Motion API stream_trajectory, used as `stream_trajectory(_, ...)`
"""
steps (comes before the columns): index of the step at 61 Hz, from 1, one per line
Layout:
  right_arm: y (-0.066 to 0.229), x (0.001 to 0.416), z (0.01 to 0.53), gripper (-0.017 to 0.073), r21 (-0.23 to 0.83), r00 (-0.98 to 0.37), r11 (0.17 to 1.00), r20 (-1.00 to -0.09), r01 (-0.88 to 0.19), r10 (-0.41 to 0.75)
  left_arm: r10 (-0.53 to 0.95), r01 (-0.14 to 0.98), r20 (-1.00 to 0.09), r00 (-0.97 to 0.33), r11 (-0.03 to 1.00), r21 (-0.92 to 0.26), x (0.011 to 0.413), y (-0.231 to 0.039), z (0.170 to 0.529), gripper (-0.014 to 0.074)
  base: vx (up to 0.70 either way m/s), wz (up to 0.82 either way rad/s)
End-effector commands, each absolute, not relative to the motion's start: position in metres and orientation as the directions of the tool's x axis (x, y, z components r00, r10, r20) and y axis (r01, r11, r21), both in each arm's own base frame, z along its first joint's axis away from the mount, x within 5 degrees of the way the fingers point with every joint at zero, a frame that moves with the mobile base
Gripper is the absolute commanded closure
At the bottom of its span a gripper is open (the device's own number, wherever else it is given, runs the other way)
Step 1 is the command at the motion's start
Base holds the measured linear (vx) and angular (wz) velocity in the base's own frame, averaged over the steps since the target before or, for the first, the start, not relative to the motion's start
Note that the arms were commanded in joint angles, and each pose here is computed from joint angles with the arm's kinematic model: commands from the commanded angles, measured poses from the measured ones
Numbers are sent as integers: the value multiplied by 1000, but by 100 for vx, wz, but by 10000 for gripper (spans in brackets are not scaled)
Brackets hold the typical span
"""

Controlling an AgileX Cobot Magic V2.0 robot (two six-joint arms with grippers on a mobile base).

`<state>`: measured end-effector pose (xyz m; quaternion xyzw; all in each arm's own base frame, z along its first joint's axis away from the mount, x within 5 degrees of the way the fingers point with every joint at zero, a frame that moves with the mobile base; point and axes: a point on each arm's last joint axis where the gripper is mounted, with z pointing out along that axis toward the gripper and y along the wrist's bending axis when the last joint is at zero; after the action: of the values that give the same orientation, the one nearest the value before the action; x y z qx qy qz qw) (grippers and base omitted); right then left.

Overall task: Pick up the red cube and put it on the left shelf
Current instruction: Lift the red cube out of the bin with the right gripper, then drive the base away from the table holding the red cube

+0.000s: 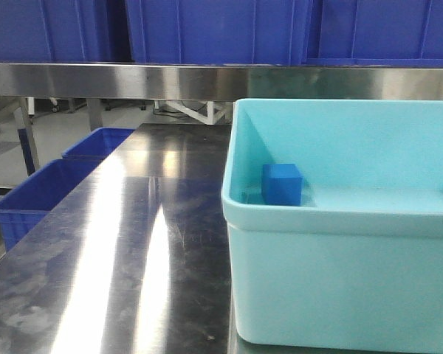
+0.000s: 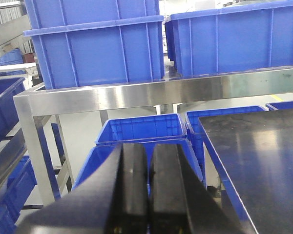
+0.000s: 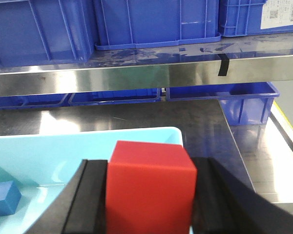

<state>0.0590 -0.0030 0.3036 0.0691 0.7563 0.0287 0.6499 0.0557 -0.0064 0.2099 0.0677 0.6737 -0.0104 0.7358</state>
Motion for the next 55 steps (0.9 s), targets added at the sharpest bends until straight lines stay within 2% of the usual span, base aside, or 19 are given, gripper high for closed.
stream_trajectory(1,-4,60,320,503,121,-41,991,-991,63,124,69,102,-987,145,991,85,57,-6,210,488,0,0)
stream_trajectory(55,-4,60,320,503,121,-42,991,-991,63,124,69,102,-987,145,991,85,57,-6,210,488,-2,2)
